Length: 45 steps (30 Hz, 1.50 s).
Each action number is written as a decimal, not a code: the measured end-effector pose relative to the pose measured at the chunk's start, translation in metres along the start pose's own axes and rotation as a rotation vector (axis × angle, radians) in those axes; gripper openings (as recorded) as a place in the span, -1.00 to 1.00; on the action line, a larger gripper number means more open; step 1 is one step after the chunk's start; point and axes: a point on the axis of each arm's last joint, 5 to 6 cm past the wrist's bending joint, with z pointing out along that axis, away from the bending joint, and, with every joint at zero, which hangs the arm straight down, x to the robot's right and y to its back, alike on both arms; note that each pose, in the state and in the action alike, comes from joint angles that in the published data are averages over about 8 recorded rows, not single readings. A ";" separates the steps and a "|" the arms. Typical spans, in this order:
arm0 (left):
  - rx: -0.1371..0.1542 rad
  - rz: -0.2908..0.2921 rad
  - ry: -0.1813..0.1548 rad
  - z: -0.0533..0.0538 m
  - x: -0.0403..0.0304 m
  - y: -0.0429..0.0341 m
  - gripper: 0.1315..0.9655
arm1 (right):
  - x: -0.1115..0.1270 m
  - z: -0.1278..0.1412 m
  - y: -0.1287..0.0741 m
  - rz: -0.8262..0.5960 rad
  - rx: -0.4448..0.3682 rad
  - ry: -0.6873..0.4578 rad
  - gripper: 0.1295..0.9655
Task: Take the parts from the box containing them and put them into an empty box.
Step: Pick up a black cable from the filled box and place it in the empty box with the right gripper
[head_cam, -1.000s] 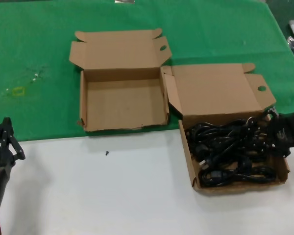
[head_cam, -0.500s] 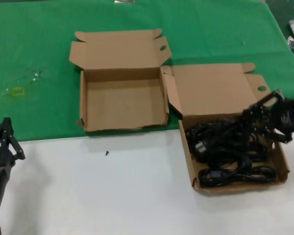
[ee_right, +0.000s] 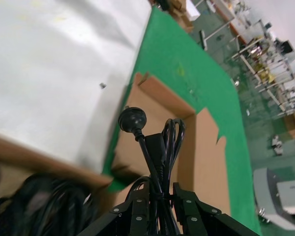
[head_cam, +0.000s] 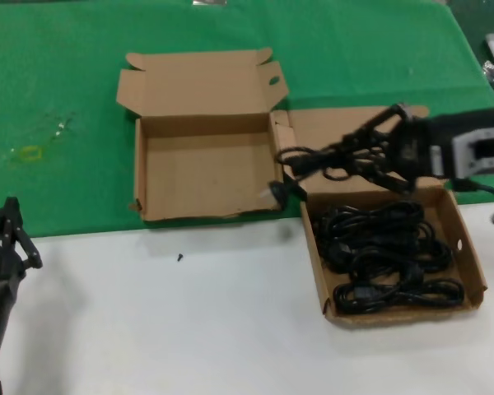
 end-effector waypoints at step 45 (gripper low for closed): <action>0.000 0.000 0.000 0.000 0.0000 0.0000 -0.97 | 0.017 0.222 -0.055 -0.066 0.074 0.042 -0.76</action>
